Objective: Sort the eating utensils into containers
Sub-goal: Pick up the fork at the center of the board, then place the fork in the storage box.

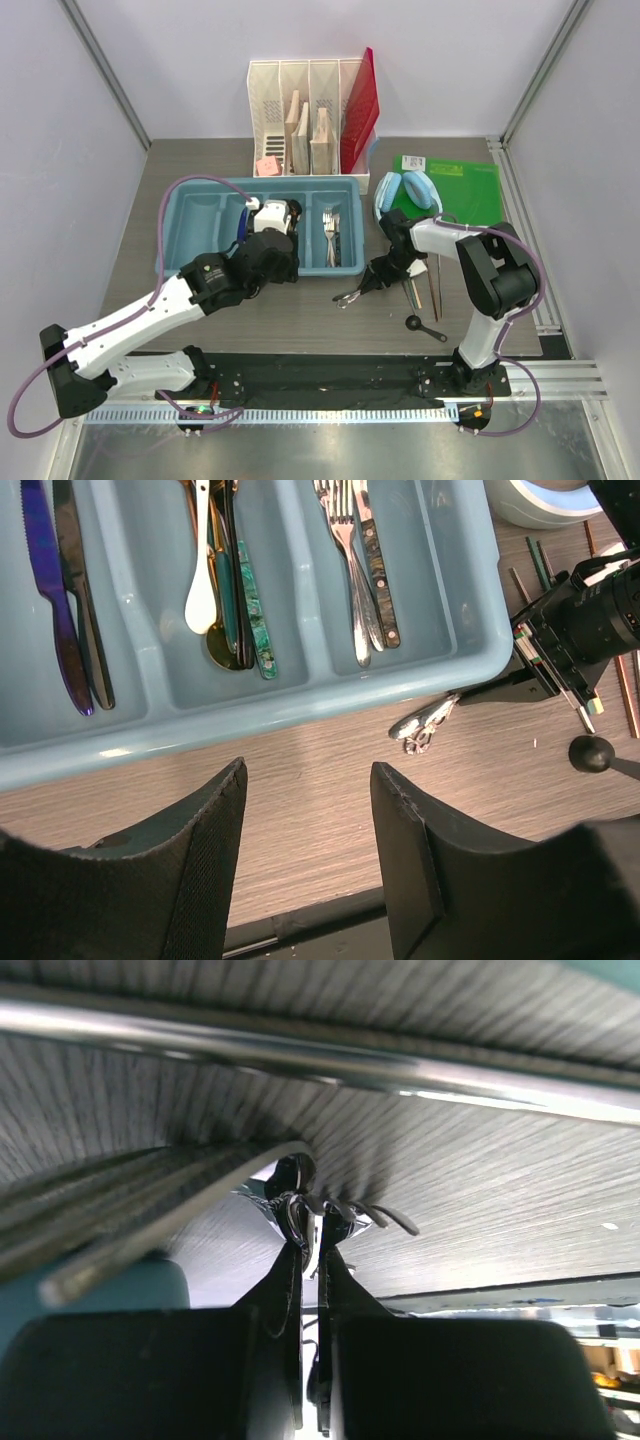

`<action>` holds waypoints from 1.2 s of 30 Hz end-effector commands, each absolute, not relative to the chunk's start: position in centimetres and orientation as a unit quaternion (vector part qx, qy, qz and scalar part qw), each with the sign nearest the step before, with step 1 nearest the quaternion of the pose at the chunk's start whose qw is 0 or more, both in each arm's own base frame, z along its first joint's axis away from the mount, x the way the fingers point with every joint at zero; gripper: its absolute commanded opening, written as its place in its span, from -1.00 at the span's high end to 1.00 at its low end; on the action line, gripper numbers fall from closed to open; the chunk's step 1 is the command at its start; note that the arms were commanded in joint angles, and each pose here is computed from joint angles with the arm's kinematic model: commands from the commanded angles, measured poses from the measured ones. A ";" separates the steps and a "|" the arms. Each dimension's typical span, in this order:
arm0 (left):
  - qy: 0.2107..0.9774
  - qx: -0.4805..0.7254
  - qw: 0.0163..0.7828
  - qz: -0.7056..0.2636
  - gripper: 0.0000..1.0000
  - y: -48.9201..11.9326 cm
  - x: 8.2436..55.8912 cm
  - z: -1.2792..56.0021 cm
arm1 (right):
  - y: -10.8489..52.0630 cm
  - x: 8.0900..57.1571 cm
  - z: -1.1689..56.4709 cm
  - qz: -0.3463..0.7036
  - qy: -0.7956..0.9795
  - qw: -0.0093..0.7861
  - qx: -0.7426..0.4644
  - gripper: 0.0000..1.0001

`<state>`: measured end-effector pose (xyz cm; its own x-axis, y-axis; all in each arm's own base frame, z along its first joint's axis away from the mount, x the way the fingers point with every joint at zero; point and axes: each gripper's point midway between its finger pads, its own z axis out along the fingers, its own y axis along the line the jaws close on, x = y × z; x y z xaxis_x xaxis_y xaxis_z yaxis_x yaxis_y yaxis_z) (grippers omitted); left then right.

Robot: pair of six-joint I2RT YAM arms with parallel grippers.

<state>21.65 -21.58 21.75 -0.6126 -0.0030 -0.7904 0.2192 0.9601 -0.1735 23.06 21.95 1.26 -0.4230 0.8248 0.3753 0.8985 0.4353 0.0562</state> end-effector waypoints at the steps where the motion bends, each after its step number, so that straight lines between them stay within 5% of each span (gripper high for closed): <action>1: 0.883 0.048 0.448 -0.131 -0.07 -21.0 21.7 22.4 | 19.4 20.3 -1.2 -0.044 -0.854 0.147 -0.498 0.98; 9: 0.884 0.061 0.446 -0.126 -0.07 -21.3 21.8 22.0 | 17.5 18.0 -0.5 -0.029 -0.893 0.138 -0.427 0.98; 20: 0.885 0.076 0.448 -0.104 -0.10 -21.0 22.2 21.7 | 17.9 21.2 9.3 -0.105 -0.935 0.042 -0.337 0.98; 36: 0.877 -0.117 0.466 0.005 -0.15 -12.3 23.8 23.2 | 20.5 23.4 22.5 -0.180 -0.959 -0.048 -0.215 0.98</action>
<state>23.26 -15.87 19.77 -0.6358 -0.0528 -0.7700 -0.0261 0.9986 -0.0470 22.14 18.93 17.49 -0.8383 0.5393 0.0806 0.5369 0.7904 0.2950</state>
